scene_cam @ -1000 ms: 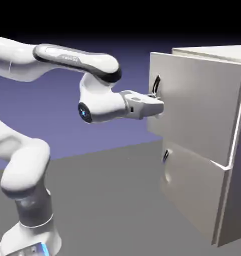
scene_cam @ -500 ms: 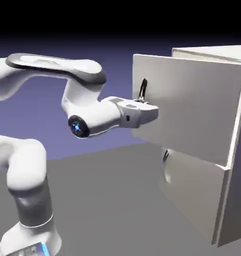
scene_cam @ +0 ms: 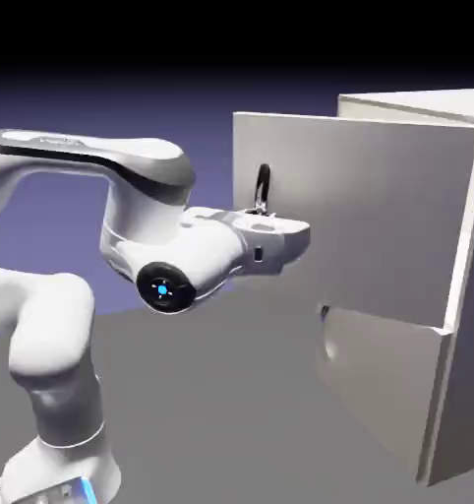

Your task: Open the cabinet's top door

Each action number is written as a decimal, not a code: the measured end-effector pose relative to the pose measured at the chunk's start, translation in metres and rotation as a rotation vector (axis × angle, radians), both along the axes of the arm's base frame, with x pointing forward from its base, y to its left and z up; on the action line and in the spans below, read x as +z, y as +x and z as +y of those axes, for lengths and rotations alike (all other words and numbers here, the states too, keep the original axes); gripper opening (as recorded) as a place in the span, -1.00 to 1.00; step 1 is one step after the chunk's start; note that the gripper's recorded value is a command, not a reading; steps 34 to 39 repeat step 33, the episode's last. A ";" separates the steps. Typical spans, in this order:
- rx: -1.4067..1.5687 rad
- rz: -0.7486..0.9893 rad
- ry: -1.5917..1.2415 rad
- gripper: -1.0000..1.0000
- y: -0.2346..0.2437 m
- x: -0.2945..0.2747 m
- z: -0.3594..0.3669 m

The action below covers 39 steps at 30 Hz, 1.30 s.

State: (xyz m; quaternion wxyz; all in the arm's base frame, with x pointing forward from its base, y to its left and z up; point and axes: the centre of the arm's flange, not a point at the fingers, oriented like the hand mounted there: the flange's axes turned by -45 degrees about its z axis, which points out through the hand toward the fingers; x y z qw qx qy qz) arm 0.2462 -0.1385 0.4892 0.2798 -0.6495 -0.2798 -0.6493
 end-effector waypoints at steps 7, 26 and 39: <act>0.183 0.000 0.000 -1.00 -0.013 0.000 -0.060; 0.596 0.000 0.000 -1.00 -0.002 0.000 -0.196; 0.704 0.000 0.000 1.00 0.010 0.000 -0.230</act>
